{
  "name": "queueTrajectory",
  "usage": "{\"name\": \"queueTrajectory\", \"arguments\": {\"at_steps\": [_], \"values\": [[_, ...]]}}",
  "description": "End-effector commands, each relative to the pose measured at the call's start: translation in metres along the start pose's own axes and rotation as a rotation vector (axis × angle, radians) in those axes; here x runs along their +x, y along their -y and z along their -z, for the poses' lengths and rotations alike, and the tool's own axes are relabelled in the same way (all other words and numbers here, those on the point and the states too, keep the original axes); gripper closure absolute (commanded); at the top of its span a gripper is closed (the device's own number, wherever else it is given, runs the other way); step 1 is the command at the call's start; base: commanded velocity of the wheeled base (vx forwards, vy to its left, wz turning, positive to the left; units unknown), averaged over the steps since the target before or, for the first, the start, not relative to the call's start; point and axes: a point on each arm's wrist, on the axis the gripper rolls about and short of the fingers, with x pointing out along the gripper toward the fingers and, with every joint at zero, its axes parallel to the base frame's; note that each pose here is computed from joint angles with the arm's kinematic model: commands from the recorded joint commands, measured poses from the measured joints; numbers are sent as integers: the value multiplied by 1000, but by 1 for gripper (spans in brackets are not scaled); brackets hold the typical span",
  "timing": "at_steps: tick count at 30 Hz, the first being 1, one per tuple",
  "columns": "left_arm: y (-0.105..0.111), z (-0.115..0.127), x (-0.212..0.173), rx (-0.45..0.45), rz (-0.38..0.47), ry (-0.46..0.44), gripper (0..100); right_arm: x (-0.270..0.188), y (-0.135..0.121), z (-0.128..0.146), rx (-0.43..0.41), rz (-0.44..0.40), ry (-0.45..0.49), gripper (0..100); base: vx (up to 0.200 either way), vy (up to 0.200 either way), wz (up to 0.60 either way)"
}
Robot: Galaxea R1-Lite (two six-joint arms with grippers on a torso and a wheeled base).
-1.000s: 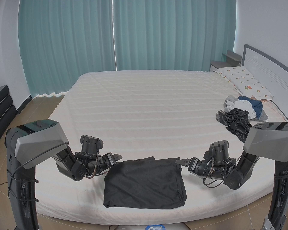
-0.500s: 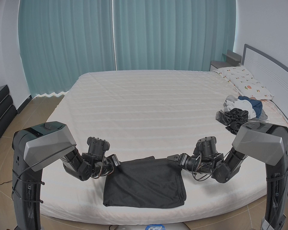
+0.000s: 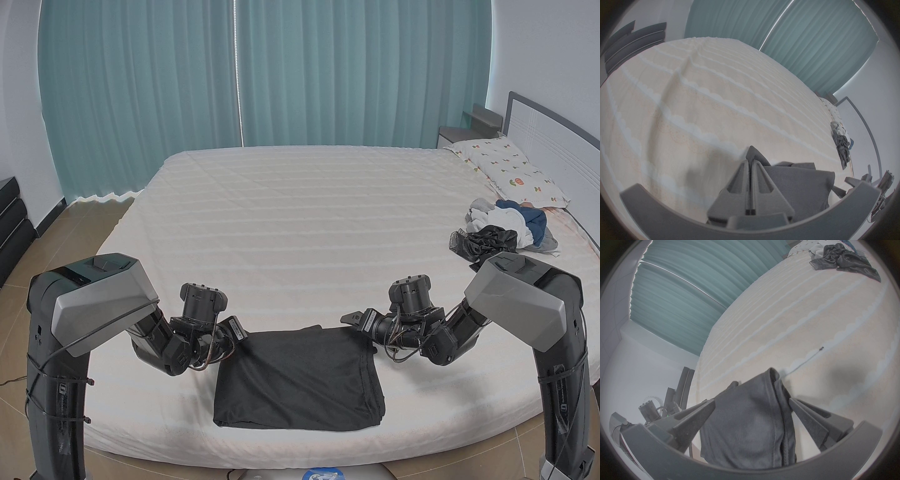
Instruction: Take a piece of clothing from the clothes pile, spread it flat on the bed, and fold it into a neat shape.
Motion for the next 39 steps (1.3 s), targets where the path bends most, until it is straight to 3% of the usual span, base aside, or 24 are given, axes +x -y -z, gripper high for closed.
{"name": "queueTrajectory", "arguments": {"at_steps": [1, 12, 25, 26, 28, 29, 39], "values": [[-1, 1, 0, 0, -2, -2, 100, 12, 2, 3, -3, 20, 8, 100, 0, 0, 0], [-2, 5, -1, 5, -10, -15, 100, 11, 4, -2, -4, 84, 93, 100, 0, 0, 0], [-1, 9, -1, 11, -11, -26, 100, 13, 4, -2, -2, 83, 98, 100, 0, 0, 0], [-1, 9, -1, 11, -11, -26, 0, 13, 4, -2, -2, 83, 98, 100, 0, 0, 0], [-1, 9, -1, 11, -13, -28, 0, 15, 4, -2, -2, 82, 100, 100, 0, 0, 0], [-1, 9, -1, 11, -13, -28, 0, 15, 4, -2, -2, 83, 98, 0, 0, 0, 0], [-1, 10, -4, 8, -27, -15, 0, 5, 2, -10, 6, 109, 150, 0, 0, 0, 0]]}}
